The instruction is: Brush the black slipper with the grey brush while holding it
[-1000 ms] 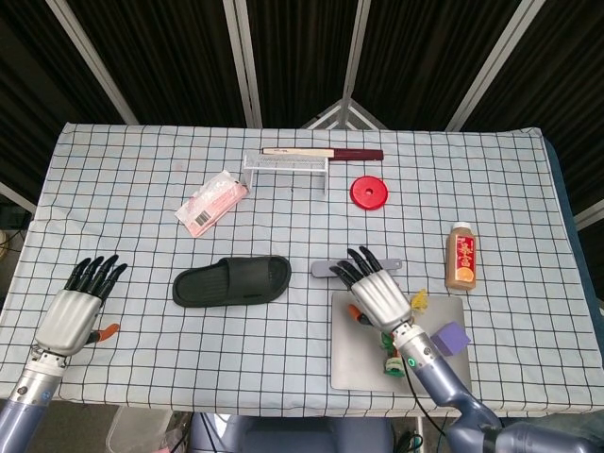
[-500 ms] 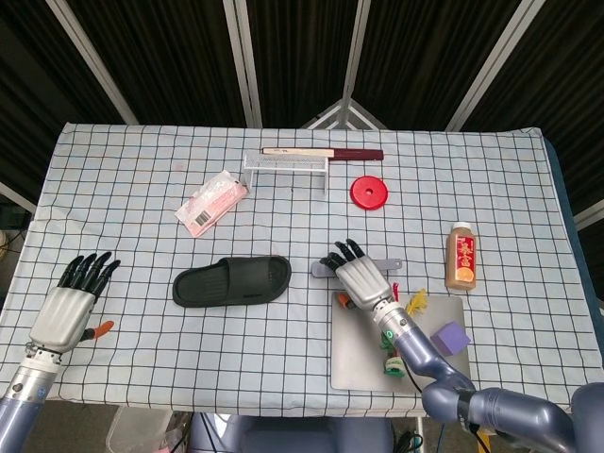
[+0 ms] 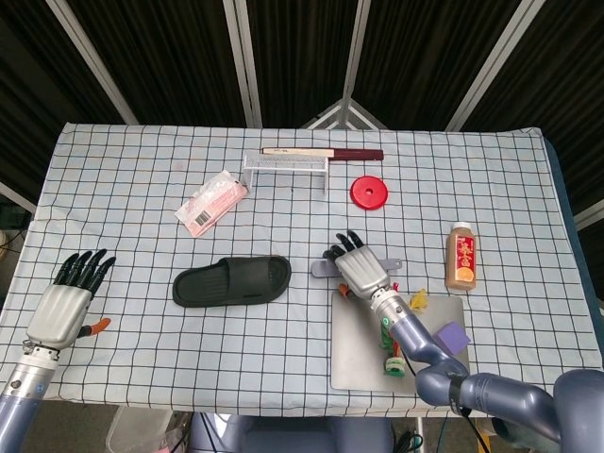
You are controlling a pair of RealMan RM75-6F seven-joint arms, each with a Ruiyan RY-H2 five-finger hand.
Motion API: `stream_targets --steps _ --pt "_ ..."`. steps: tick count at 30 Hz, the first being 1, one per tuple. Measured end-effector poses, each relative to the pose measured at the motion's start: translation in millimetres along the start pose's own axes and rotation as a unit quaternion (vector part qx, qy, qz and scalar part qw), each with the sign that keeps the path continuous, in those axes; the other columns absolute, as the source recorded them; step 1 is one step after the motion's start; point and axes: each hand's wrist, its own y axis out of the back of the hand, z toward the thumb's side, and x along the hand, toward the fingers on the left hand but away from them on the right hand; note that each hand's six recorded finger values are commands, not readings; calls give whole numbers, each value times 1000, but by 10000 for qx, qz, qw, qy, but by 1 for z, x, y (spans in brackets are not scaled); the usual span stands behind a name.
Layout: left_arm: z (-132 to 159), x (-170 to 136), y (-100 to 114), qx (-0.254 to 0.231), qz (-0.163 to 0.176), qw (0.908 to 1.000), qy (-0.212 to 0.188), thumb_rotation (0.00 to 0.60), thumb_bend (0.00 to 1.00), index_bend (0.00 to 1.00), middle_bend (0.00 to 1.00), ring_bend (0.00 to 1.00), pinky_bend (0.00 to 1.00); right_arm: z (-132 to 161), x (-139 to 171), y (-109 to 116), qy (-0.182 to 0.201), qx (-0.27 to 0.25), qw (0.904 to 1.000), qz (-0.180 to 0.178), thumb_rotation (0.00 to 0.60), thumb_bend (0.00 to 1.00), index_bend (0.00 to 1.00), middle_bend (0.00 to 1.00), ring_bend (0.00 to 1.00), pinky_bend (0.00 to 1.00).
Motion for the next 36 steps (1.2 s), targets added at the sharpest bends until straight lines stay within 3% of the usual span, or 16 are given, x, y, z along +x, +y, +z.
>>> stream_targets --steps 12,20,28,36 --pt "-1 1 -2 8 -79 10000 8 600 199 0 0 0 0 -6 -3 -10 -73 308 9995 76 600 386 308 288 83 50" --pt "-2 1 -2 7 -101 9999 25 600 198 0 0 0 0 -6 -5 -11 -85 406 9991 13 600 385 394 358 143 134" --pt "-2 0 -3 18 -107 9999 23 600 199 0 0 0 0 -8 -4 -12 -107 493 9987 -56 600 386 399 363 149 143" --pt "-2 0 -4 22 -128 9999 22 600 198 0 0 0 0 -8 -3 -11 -86 541 9984 -130 600 386 480 426 212 254"
